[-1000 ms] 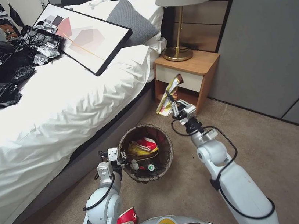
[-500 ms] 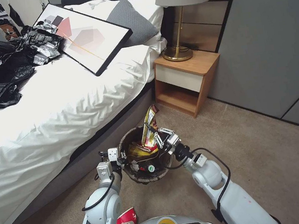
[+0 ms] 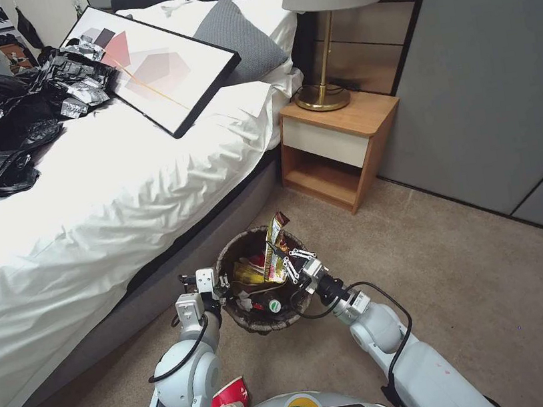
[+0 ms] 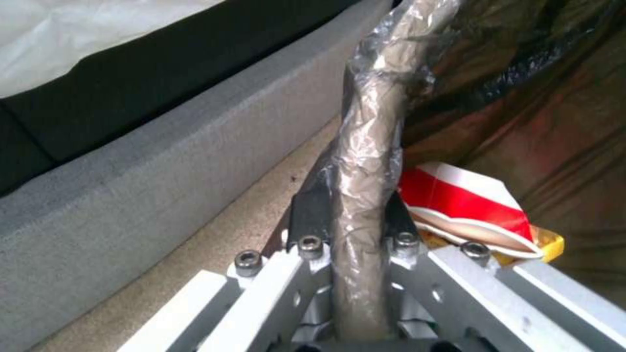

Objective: Pick up the trash bin, then pick up the garbage from the floor and place it into the trash bin.

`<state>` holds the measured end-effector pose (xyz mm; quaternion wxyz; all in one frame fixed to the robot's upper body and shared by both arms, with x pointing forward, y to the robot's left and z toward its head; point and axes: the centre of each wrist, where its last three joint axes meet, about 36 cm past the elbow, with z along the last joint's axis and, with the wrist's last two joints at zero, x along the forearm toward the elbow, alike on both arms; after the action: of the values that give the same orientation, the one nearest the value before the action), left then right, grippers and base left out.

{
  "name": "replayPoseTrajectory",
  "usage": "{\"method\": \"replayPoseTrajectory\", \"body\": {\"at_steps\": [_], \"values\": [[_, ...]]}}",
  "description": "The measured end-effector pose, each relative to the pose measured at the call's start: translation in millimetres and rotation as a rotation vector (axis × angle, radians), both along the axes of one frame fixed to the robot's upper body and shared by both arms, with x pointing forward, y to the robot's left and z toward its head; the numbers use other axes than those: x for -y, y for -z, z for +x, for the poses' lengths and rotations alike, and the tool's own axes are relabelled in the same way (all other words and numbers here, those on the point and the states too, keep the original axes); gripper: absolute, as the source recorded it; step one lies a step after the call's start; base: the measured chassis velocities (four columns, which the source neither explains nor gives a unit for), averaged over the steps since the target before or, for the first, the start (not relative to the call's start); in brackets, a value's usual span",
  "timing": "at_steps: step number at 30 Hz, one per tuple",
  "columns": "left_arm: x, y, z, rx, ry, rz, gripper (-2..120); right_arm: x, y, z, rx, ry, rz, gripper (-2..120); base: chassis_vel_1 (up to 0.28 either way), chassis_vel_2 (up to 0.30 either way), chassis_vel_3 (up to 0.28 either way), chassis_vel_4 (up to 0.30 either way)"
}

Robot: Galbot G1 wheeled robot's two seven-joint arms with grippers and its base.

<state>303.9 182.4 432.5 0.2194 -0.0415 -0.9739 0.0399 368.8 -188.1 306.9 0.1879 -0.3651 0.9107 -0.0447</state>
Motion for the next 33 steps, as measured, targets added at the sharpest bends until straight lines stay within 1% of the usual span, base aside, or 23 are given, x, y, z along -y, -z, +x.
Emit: {"method": "replayPoseTrajectory", "body": {"at_steps": [1,2,3,4,7,8,10,11,14,15,18,19,22,23,24,25,26,27,28,31,32,33], "values": [[0,0,0,0.000,0.001,-0.001,2,0,0,-1,-0.002,0.000,0.000,10,0.000,0.000,0.000,0.000],[0,0,0,0.000,0.001,-0.001,2,-1,0,-1,-0.004,-0.003,-0.001,18,0.000,0.000,0.000,0.000],[1,0,0,0.000,0.002,-0.002,2,-1,0,-1,-0.004,-0.005,-0.002,22,0.000,0.000,0.000,0.000],[1,0,0,0.000,0.002,-0.002,2,-1,0,-1,-0.004,-0.005,-0.002,22,0.000,0.000,0.000,0.000],[0,0,0,0.000,0.003,-0.001,2,-2,0,-3,-0.008,-0.014,-0.007,36,0.000,0.000,0.000,0.000],[0,0,0,0.000,0.003,-0.001,2,-2,0,-3,-0.008,-0.014,-0.007,36,0.000,0.000,0.000,0.000],[0,0,0,0.000,0.003,-0.003,2,-4,1,-5,-0.010,-0.021,-0.010,46,0.000,0.000,0.000,0.000],[0,0,0,0.000,0.003,-0.003,2,-4,1,-5,-0.010,-0.021,-0.010,46,0.000,0.000,0.000,0.000],[0,-1,1,0.000,0.003,-0.003,2,-5,1,-5,-0.011,-0.024,-0.010,61,0.000,0.000,0.000,0.000],[0,-1,1,0.000,0.003,-0.003,2,-5,1,-5,-0.011,-0.024,-0.010,61,0.000,0.000,0.000,0.000],[0,-1,1,-0.001,0.003,-0.003,2,-5,0,-4,-0.008,-0.024,-0.010,75,0.000,0.000,0.000,0.000],[0,-1,1,-0.001,0.003,-0.003,2,-5,0,-4,-0.008,-0.024,-0.010,75,0.000,0.000,0.000,0.000],[0,-1,1,-0.001,0.002,-0.002,2,-6,-7,-3,0.007,-0.026,-0.004,90,0.000,0.000,0.000,0.000],[0,-1,1,-0.001,0.002,-0.002,2,-6,-8,-4,0.011,-0.026,-0.002,92,0.000,0.000,0.000,0.000],[0,-1,1,-0.001,0.002,-0.002,2,-6,-8,-4,0.011,-0.026,-0.002,92,0.000,0.000,0.000,0.000],[0,-1,1,-0.001,0.002,-0.002,2,-6,-11,-4,0.017,-0.025,0.002,96,0.000,0.000,0.000,0.000],[0,-1,1,-0.001,0.002,-0.002,2,-8,-20,-5,0.039,-0.020,0.017,99,0.000,0.000,0.000,0.000],[0,0,1,-0.002,0.001,-0.001,2,-9,-30,-5,0.061,-0.009,0.034,100,0.000,0.000,0.000,0.000],[0,0,1,-0.002,0.001,-0.001,2,-9,-30,-5,0.061,-0.009,0.034,100,0.000,0.000,0.000,0.000],[-2,1,1,-0.006,-0.003,0.003,2,-10,-65,-10,0.119,0.074,0.100,100,0.000,0.000,0.000,0.000],[-2,1,1,-0.006,-0.003,0.003,2,-10,-65,-10,0.119,0.074,0.100,100,0.000,0.000,0.000,0.000],[-2,1,1,-0.006,-0.004,0.004,2,-10,-77,-11,0.134,0.104,0.117,100,0.000,0.000,0.000,0.000]]}}
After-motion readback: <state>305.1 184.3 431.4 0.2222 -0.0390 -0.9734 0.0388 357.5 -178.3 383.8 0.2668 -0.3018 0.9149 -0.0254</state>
